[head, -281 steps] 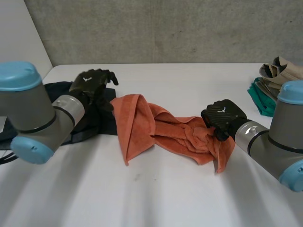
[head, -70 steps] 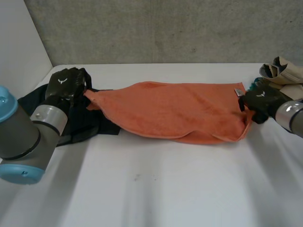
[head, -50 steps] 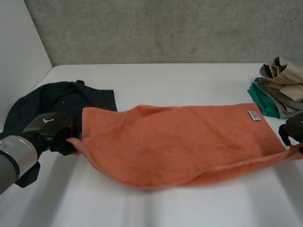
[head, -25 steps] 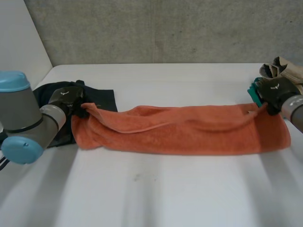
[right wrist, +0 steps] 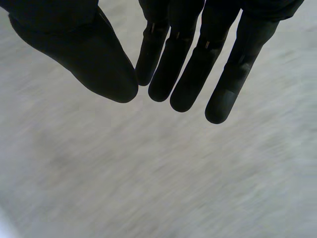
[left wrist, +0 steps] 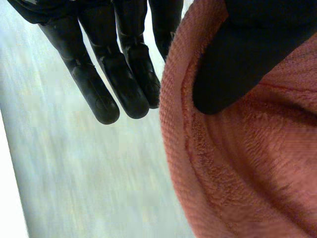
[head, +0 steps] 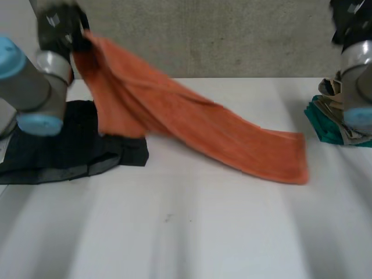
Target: Fold the laundry.
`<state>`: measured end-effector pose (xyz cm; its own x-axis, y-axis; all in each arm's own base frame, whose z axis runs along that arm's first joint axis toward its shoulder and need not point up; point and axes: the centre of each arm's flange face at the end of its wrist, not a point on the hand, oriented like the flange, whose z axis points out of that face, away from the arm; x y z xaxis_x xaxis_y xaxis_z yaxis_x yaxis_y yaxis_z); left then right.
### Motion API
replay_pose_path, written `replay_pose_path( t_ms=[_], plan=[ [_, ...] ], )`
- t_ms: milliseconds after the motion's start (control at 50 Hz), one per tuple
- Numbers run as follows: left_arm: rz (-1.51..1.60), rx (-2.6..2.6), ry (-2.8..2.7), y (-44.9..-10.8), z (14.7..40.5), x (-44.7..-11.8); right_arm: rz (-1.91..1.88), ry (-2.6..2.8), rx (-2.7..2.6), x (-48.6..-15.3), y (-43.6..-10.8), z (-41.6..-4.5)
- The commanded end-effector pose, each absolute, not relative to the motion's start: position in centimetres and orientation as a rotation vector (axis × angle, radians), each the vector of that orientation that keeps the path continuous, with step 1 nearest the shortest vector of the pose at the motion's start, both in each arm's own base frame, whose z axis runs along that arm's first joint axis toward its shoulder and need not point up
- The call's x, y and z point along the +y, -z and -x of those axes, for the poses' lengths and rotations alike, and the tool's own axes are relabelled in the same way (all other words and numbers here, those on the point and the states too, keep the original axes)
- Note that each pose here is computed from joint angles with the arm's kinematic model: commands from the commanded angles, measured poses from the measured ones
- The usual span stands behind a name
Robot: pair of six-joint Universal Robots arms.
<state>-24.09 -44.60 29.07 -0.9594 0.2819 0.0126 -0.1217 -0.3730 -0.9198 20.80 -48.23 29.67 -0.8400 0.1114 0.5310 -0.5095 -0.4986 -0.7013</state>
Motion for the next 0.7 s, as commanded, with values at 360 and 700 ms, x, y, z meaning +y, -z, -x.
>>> replay_pose_path(
  t_ms=[360,700],
  plan=[
    [0.300,-1.564,-2.208,-29.9,25.5,-35.8,-0.710,-2.106,-2.371,-41.5,-20.3,-20.8],
    [0.341,-1.218,-2.308,-40.2,25.5,-25.6,-0.850,-2.046,-2.679,-41.4,-14.8,-25.5]
  ],
)
